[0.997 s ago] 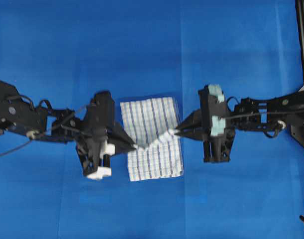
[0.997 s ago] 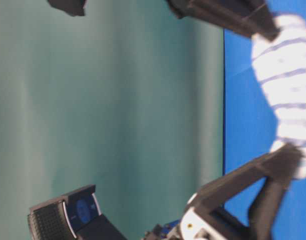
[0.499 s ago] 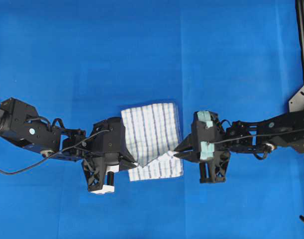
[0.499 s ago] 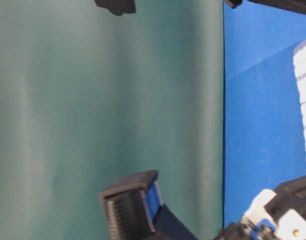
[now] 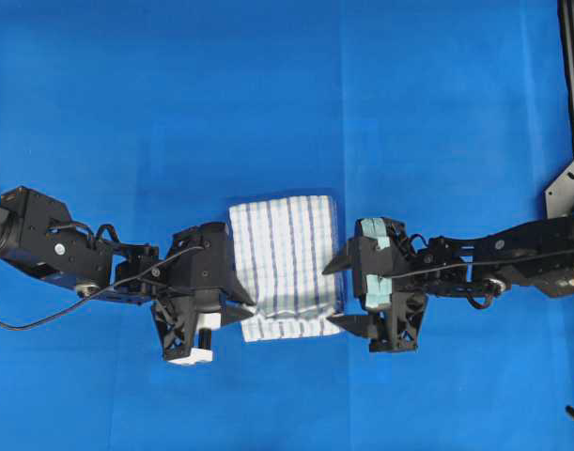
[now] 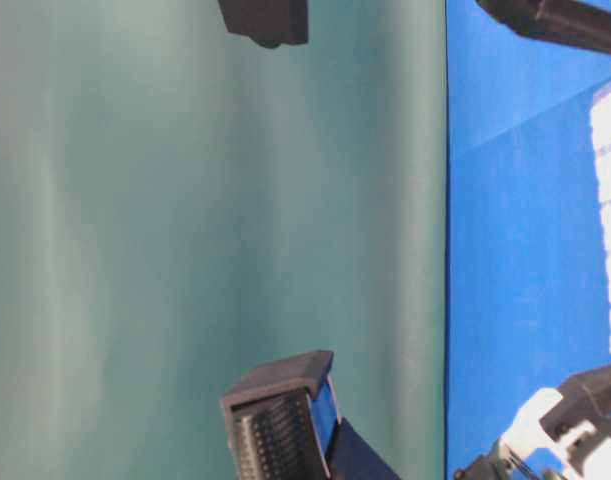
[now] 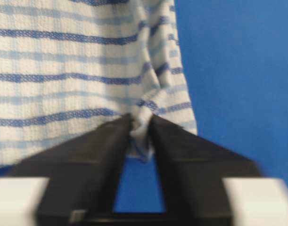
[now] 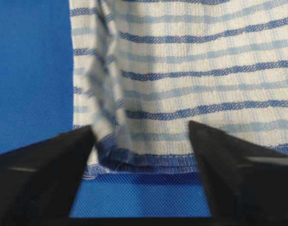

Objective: Fold the blue towel.
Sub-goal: 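Lay the folded end down and open both grippers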

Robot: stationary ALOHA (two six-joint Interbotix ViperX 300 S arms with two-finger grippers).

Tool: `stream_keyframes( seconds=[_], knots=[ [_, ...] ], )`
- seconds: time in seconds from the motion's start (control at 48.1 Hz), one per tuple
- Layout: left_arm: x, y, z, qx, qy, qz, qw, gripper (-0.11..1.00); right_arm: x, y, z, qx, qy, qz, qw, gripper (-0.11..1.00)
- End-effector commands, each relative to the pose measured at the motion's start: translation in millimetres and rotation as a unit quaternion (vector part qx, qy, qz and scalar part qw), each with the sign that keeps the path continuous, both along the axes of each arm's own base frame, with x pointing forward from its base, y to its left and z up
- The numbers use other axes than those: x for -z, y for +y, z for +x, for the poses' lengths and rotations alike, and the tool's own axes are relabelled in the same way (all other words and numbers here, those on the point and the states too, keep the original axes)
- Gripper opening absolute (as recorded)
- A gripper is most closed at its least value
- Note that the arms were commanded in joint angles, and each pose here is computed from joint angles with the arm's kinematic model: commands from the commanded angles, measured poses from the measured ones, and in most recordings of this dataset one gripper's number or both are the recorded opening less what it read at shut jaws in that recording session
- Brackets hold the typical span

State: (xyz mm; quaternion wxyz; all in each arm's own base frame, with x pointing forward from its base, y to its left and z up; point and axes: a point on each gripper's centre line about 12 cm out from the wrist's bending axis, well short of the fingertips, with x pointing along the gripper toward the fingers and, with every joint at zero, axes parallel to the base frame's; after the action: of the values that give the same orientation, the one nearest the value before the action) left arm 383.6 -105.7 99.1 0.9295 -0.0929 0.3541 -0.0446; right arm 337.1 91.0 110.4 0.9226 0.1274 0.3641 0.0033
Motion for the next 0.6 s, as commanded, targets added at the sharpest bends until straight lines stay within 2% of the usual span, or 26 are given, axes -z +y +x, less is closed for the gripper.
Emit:
stream_keyframes(
  seconds=[0.0, 0.042, 0.125, 0.166, 0.229, 0.374, 0.582],
  knots=[
    [-14.6, -4.3, 2.8, 0.004, -0.017, -0.006, 0.9998, 0.3, -12.9, 2.0, 3.9, -0.001, -0.02, 0.005, 0.9998, 0.86],
    [-18.9, -5.3, 3.4, 0.007, -0.021, -0.007, 0.9997, 0.44, -16.6, 2.0, 2.7, -0.002, -0.023, 0.006, 0.9997, 0.88],
    [-31.6, -6.1, 2.0, 0.013, -0.033, -0.007, 0.9994, 0.7, -24.8, 2.4, 0.2, -0.009, -0.03, 0.008, 0.9995, 0.85],
    [-38.6, -5.9, 0.4, 0.014, -0.038, -0.009, 0.9991, 0.8, -30.9, 2.6, -1.4, -0.013, -0.036, 0.01, 0.9992, 0.84],
    [-50.9, -5.8, -2.6, 0.018, -0.046, -0.011, 0.9987, 0.9, -44.3, 2.5, -4.5, -0.019, -0.052, 0.013, 0.9984, 0.82],
    [-78.3, -3.5, -14.3, 0.03, -0.065, -0.013, 0.9974, 0.88, -65.7, 0.4, -14.5, -0.03, -0.081, 0.015, 0.9962, 0.83],
    [-91.7, 6.3, -23.1, 0.029, -0.082, -0.006, 0.9962, 0.88, -78.6, -10.7, -29.2, -0.034, -0.105, 0.003, 0.9939, 0.82]
  ],
)
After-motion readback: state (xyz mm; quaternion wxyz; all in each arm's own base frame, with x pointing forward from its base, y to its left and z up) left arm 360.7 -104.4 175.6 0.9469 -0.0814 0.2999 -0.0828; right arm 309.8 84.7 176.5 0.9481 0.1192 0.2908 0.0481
